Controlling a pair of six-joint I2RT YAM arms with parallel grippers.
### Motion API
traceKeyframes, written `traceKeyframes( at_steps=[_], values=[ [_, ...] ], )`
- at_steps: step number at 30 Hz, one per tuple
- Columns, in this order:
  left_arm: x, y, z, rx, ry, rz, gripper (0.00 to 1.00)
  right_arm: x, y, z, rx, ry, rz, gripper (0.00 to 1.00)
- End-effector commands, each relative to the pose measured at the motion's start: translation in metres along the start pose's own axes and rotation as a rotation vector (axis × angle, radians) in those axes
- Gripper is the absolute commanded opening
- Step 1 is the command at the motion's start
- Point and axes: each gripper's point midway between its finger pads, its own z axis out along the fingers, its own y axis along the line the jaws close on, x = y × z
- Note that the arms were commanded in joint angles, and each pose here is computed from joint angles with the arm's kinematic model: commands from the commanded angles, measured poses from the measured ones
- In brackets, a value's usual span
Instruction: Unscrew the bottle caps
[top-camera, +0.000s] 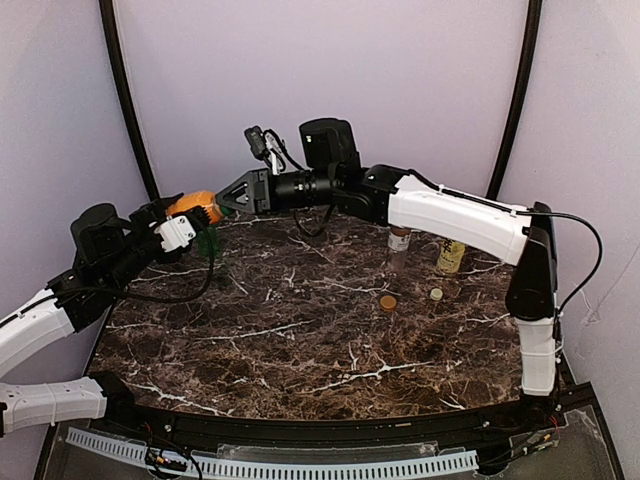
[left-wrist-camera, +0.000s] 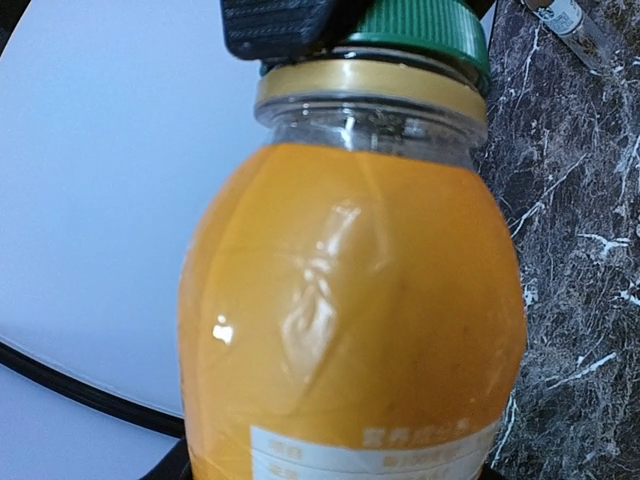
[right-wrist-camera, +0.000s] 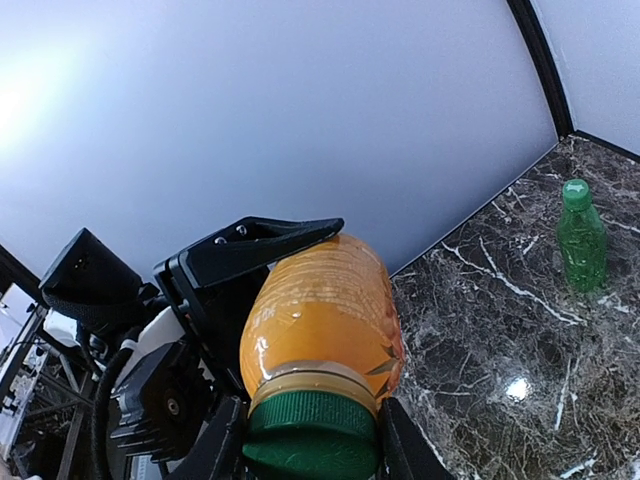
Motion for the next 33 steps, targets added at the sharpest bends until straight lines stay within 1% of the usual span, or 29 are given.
traceKeyframes(
  at_steps=[1, 2, 3, 4, 5, 7, 8, 9, 10, 11, 12, 13, 17, 20, 22, 26, 30, 32, 33],
  values=[
    [-0.008, -0.004, -0.005, 0.053, -0.030, -0.105, 0.06, 0.011, 0.033, -0.003, -0.145, 0.061, -0.168, 0.00],
    [-0.016, -0.006, -0.007, 0.092, -0.063, -0.139, 0.06, 0.016, 0.037, -0.004, -0.154, 0.075, -0.229, 0.00],
    [-0.017, -0.015, -0.010, 0.154, -0.059, -0.152, 0.06, 0.020, 0.043, -0.005, -0.152, 0.085, -0.300, 0.00],
    [-0.026, -0.025, -0.014, 0.220, -0.104, -0.194, 0.06, 0.027, 0.045, -0.006, -0.139, 0.101, -0.376, 0.00],
    [-0.027, -0.035, -0.019, 0.288, -0.100, -0.230, 0.05, 0.034, 0.049, -0.007, -0.127, 0.118, -0.462, 0.00],
    [-0.043, -0.054, -0.032, 0.433, -0.170, -0.283, 0.04, 0.052, 0.056, -0.009, -0.111, 0.155, -0.646, 0.00],
    [-0.046, -0.059, -0.036, 0.471, -0.183, -0.295, 0.04, 0.059, 0.058, -0.012, -0.114, 0.169, -0.745, 0.00],
    [-0.051, -0.068, -0.044, 0.541, -0.206, -0.321, 0.04, 0.067, 0.061, -0.014, -0.119, 0.181, -0.809, 0.00],
    [-0.051, -0.076, -0.049, 0.589, -0.201, -0.333, 0.04, 0.074, 0.062, -0.016, -0.117, 0.190, -0.873, 0.00],
    [-0.059, -0.078, -0.055, 0.629, -0.238, -0.349, 0.04, 0.078, 0.062, -0.018, -0.105, 0.196, -0.930, 0.00],
    [-0.060, -0.084, -0.061, 0.668, -0.238, -0.363, 0.04, 0.084, 0.061, -0.019, -0.089, 0.209, -0.984, 0.00],
    [-0.066, -0.085, -0.066, 0.701, -0.264, -0.385, 0.04, 0.088, 0.059, -0.019, -0.072, 0.221, -1.041, 0.00],
    [-0.076, -0.093, -0.083, 0.813, -0.302, -0.433, 0.04, 0.109, 0.057, -0.017, -0.056, 0.283, -1.225, 0.00],
    [-0.079, -0.095, -0.089, 0.847, -0.312, -0.444, 0.04, 0.123, 0.052, -0.016, -0.058, 0.315, -1.323, 0.00],
    [-0.080, -0.096, -0.091, 0.855, -0.317, -0.448, 0.04, 0.130, 0.050, -0.016, -0.067, 0.329, -1.381, 0.00],
    [-0.081, -0.096, -0.093, 0.859, -0.324, -0.451, 0.04, 0.129, 0.049, -0.015, -0.051, 0.326, -1.435, 0.00],
    [-0.080, -0.094, -0.092, 0.845, -0.321, -0.451, 0.04, 0.121, 0.049, -0.014, -0.015, 0.308, -1.454, 0.24],
    [-0.080, -0.093, -0.091, 0.836, -0.320, -0.449, 0.03, 0.117, 0.051, -0.015, -0.008, 0.291, -1.454, 0.39],
    [-0.079, -0.093, -0.091, 0.832, -0.319, -0.448, 0.04, 0.115, 0.052, -0.015, -0.002, 0.280, -1.452, 0.49]
  ],
)
